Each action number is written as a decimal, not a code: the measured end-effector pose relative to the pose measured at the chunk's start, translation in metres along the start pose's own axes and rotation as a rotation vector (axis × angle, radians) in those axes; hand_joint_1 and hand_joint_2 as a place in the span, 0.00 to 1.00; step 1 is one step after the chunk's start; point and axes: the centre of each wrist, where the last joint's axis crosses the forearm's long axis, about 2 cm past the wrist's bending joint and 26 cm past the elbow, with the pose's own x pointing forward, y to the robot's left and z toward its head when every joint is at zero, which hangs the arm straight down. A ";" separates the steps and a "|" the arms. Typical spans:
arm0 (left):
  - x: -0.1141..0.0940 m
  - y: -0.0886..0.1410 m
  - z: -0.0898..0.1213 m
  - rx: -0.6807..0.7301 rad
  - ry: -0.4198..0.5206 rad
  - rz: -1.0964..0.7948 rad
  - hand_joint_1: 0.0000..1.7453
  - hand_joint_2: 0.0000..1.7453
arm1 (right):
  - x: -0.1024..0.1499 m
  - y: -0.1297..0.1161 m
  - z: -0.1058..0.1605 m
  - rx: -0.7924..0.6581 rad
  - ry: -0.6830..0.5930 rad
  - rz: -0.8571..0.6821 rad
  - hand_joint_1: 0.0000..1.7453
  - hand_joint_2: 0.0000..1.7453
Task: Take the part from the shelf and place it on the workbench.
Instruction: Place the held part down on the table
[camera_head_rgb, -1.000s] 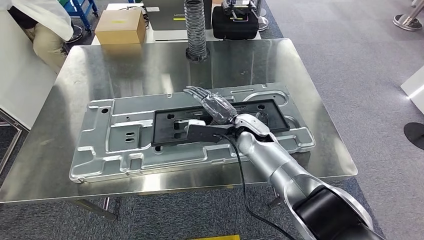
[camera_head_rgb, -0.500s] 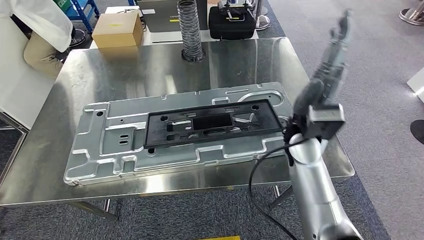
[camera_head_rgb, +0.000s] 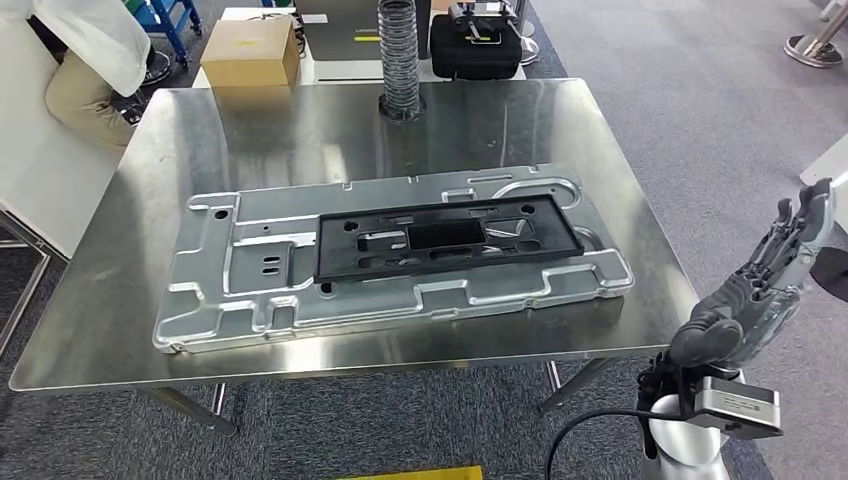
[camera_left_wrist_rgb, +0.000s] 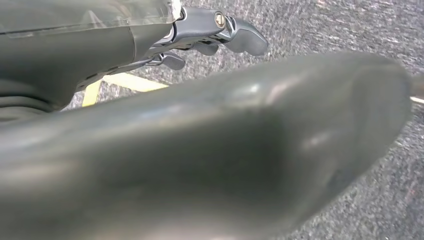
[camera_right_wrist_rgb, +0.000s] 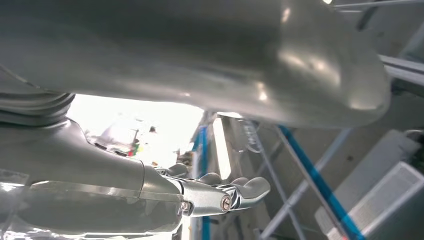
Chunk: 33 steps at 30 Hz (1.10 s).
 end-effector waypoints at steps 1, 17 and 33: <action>0.000 0.000 0.000 -0.001 0.000 -0.001 0.00 0.00 | 0.000 -0.003 0.004 0.004 0.011 0.009 0.00 0.00; -0.005 -0.001 0.004 0.003 0.009 -0.011 0.00 0.00 | -0.020 -0.048 0.079 0.116 0.341 0.020 0.00 0.00; -0.005 -0.010 0.006 -0.021 -0.004 -0.026 0.00 0.00 | -0.046 -0.087 0.256 0.383 1.018 0.297 0.00 0.00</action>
